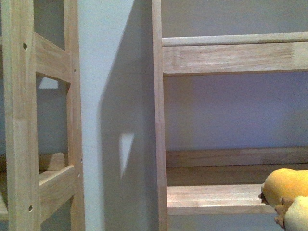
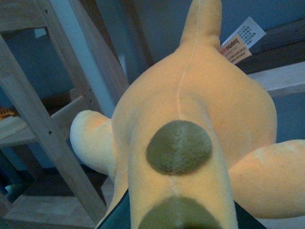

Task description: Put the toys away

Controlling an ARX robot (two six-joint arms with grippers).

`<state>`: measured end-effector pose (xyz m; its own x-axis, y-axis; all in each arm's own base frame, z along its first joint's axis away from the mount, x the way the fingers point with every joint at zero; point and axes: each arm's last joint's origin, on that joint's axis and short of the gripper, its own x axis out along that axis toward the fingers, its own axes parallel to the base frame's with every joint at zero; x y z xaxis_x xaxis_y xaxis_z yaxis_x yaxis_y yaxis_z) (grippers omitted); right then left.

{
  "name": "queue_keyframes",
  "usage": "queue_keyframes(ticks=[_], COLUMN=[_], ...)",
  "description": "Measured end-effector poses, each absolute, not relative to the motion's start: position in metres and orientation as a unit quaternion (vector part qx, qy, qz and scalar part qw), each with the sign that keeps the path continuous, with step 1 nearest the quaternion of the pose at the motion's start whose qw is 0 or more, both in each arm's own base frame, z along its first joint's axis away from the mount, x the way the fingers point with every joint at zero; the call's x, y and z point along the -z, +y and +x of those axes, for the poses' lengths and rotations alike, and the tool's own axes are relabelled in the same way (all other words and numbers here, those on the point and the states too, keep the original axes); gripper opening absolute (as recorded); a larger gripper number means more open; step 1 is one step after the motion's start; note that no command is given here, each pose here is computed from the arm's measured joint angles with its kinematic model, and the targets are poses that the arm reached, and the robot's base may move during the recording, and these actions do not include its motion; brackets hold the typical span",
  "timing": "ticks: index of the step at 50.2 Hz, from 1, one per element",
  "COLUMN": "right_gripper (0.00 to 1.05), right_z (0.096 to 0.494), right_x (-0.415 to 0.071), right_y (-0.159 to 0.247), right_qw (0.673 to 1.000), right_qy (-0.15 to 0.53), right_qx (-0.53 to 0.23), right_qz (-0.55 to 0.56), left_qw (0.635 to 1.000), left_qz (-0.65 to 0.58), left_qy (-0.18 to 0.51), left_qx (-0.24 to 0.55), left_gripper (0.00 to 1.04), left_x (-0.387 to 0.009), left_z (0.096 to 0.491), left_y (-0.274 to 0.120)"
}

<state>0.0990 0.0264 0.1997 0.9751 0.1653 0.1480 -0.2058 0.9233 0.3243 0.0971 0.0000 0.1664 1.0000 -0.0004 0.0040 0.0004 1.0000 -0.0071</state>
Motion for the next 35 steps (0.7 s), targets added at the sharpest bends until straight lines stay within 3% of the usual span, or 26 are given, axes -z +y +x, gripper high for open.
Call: queue_keyframes(ticks=[21,26,30,35], right_gripper=[0.19,0.19,0.19,0.19], right_z=[0.099,0.100,0.102,0.103], right_x=[-0.199,-0.205,-0.220,-0.275], right_y=[0.026,0.026,0.026,0.023], right_qw=[0.979,0.989,0.993,0.992], right_qy=[-0.058,-0.019,-0.021,-0.093], right_qx=[-0.095,-0.101,-0.095,-0.086], right_qz=[0.170,0.107,0.067,0.021], left_qw=[1.000,1.000,1.000,1.000], left_qz=[-0.004,-0.004,-0.004,-0.004], left_qy=[-0.002,-0.002,-0.002,-0.002], left_qx=[0.000,0.000,0.000,0.000], left_gripper=[0.99,0.99,0.99,0.99], left_x=[-0.166,-0.166,-0.166,-0.166], left_z=[0.097,0.097,0.097,0.097], left_y=[0.000,0.000,0.000,0.000])
